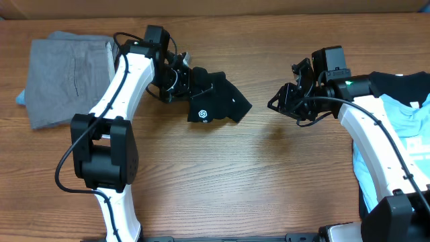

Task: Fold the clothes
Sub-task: 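Carry the folded black shirt left with the left gripper onto the grey stack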

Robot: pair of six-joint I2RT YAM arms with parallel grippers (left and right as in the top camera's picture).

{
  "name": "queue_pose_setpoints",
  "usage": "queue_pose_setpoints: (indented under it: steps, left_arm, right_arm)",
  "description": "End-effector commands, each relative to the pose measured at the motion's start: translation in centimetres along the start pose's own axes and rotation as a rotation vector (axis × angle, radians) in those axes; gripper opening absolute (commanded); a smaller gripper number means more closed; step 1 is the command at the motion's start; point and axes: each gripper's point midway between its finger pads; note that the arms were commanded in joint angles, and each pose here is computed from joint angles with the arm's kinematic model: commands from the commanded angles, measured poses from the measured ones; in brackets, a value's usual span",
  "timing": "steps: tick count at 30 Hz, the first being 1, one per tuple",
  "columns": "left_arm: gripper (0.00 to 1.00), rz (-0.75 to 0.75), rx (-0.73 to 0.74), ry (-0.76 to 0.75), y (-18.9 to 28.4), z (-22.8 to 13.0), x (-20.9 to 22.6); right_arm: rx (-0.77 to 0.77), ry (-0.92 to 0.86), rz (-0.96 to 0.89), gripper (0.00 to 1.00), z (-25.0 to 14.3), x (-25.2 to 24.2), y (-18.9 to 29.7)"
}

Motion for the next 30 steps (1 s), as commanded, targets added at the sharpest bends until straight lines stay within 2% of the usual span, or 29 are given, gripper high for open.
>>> queue_pose_setpoints:
  steps: [1,13,19,24,30]
  left_arm:
    - [0.04,-0.008,-0.088,-0.043,3.4,1.2,0.0]
    - [0.04,0.036,-0.363,-0.037,13.7,5.5,3.4]
    - [0.04,0.020,-0.596,-0.070,20.7,8.9,6.2]
    - [0.04,0.092,-0.786,-0.044,26.5,10.5,11.1]
    - [0.04,0.221,-0.843,0.062,29.6,9.1,18.3]
  right_arm:
    - [-0.010,0.004,-0.007,0.38,0.3,-0.1,0.2]
    - [-0.010,0.007,-0.008,0.40,0.2,-0.1,0.2]
    - [-0.010,0.008,-0.008,0.40,0.3,-0.1,0.2]
    - [-0.009,0.011,-0.008,0.40,0.2,-0.1,0.2]
    - [0.003,0.003,-0.015,0.40,-0.1,-0.3,0.2]
Point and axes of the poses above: each gripper's point midway between its finger pads, its own y axis back along the fingers, its own x axis along the line the jaws close on, z = x × y, and after that the axes turned 9 degrees about -y, right-handed
